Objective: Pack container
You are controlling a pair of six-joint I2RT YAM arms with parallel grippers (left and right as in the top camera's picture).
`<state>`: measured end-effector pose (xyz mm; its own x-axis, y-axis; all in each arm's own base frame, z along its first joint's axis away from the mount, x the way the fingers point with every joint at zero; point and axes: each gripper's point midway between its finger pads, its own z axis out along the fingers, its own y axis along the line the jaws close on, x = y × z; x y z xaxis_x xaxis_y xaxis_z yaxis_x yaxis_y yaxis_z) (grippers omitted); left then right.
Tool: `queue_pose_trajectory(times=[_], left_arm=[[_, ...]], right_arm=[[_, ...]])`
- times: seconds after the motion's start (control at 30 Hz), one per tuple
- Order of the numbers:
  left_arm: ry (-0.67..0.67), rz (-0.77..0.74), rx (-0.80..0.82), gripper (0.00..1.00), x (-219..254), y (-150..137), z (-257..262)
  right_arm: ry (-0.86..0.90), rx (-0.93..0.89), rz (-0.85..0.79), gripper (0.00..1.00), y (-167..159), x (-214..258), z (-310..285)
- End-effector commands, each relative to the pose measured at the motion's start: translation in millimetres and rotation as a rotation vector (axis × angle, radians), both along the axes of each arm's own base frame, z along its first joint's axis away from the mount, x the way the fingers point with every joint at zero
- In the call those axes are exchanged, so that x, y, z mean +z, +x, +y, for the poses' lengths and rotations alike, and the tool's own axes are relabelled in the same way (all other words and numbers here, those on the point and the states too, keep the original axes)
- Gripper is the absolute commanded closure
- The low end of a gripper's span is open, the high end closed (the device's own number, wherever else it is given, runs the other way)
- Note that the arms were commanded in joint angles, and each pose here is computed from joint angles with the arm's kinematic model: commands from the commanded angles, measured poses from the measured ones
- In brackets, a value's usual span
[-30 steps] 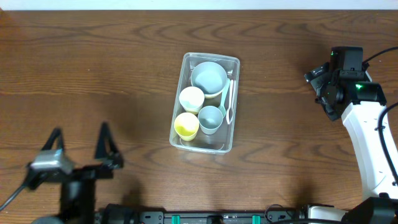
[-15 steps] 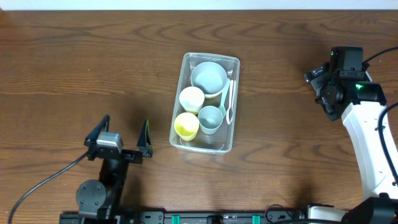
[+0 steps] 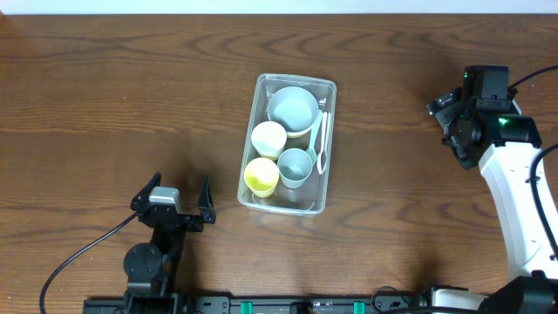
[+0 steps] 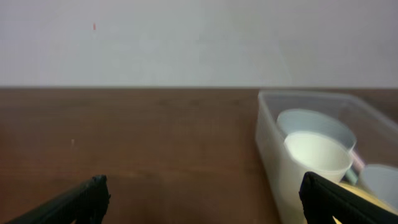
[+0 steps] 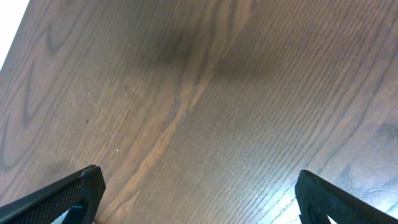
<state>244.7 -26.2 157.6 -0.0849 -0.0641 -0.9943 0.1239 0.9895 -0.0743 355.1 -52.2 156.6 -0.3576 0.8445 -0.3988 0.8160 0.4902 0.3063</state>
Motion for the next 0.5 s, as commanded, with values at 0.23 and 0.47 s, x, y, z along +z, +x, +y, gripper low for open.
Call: queue_pose_trajectory(times=[0.23,0.47], left_arm=[[0.021,0.064,0.001,0.02,-18.1,-1.8,1.9],[0.021,0.066,0.001,0.02,-18.6,-1.7,1.9]], right_arm=[[-0.009,-0.024,-0.002,0.01,-0.5,0.8,-4.4],[-0.009,-0.024,-0.002,0.01,-0.5,0.8,-4.4]])
